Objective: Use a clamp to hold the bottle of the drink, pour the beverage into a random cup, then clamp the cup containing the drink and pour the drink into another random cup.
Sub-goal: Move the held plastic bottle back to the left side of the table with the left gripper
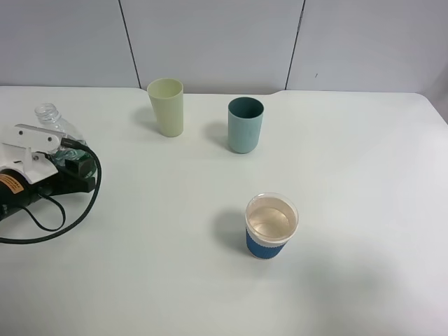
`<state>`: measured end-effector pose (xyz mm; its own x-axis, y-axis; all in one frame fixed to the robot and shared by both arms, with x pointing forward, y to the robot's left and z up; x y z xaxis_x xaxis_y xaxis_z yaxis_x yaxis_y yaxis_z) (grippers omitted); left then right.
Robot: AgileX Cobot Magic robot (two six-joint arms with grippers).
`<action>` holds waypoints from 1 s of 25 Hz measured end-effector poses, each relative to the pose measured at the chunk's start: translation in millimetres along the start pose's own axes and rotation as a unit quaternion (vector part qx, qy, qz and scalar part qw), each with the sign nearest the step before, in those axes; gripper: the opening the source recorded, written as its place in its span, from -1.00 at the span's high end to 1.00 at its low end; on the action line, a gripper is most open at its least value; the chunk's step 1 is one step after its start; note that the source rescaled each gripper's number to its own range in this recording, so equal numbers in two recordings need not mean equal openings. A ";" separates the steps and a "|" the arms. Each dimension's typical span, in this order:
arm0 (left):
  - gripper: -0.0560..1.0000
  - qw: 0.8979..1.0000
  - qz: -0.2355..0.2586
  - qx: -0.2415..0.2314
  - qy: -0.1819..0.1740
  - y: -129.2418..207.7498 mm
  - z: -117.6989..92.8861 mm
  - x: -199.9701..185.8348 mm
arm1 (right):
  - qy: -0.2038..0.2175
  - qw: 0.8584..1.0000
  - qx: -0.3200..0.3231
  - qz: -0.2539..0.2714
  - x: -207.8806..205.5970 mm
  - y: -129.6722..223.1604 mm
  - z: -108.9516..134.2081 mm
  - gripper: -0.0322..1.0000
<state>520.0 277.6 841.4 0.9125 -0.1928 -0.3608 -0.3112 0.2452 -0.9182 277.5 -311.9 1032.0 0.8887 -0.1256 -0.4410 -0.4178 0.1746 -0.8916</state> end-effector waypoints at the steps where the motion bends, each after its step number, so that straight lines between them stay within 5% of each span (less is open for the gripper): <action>1: 0.87 1.000 0.000 0.001 0.000 0.0 0.0 0.0 | 0.000 1.000 0.000 0.000 0.0 0.0 0.0 -0.02; 9: 0.86 1.000 0.000 0.002 0.001 0.6 -0.3 0.2 | 0.000 1.000 0.000 0.000 0.0 0.0 0.0 -0.02; 11: 0.54 1.000 0.001 0.002 0.001 0.7 -0.4 0.2 | 0.000 1.000 0.000 0.000 0.0 0.0 0.0 -0.02; 14: -0.42 1.000 0.015 0.002 0.004 4.8 -1.2 0.1 | 0.000 1.000 0.000 0.000 0.0 0.0 0.0 -0.02; 16: -0.81 1.000 0.016 0.005 0.004 5.0 -1.3 -0.1 | 0.000 1.000 0.000 0.000 0.0 0.0 0.0 -0.02; 25: -0.98 0.999 -0.021 0.023 -0.008 -19.3 -2.3 -34.8 | 0.000 1.000 0.000 0.000 0.0 0.0 0.0 -0.02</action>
<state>493.6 277.4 871.3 0.9287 -0.1896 -0.3187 -0.2598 0.2805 -0.9240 277.5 -311.9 1032.0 0.8887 -0.1256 -0.4410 -0.4178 0.1746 -0.8916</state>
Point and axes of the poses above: a point on each arm's last joint axis where the gripper is mounted, x pointing out along that axis toward the gripper, z along the wrist's bending axis when the last joint is at zero, y = z × x, the point moved 5 cm from there along x, pointing out along that axis toward the gripper, and after that the axes turned 10 degrees about x, right-handed, at the moved point
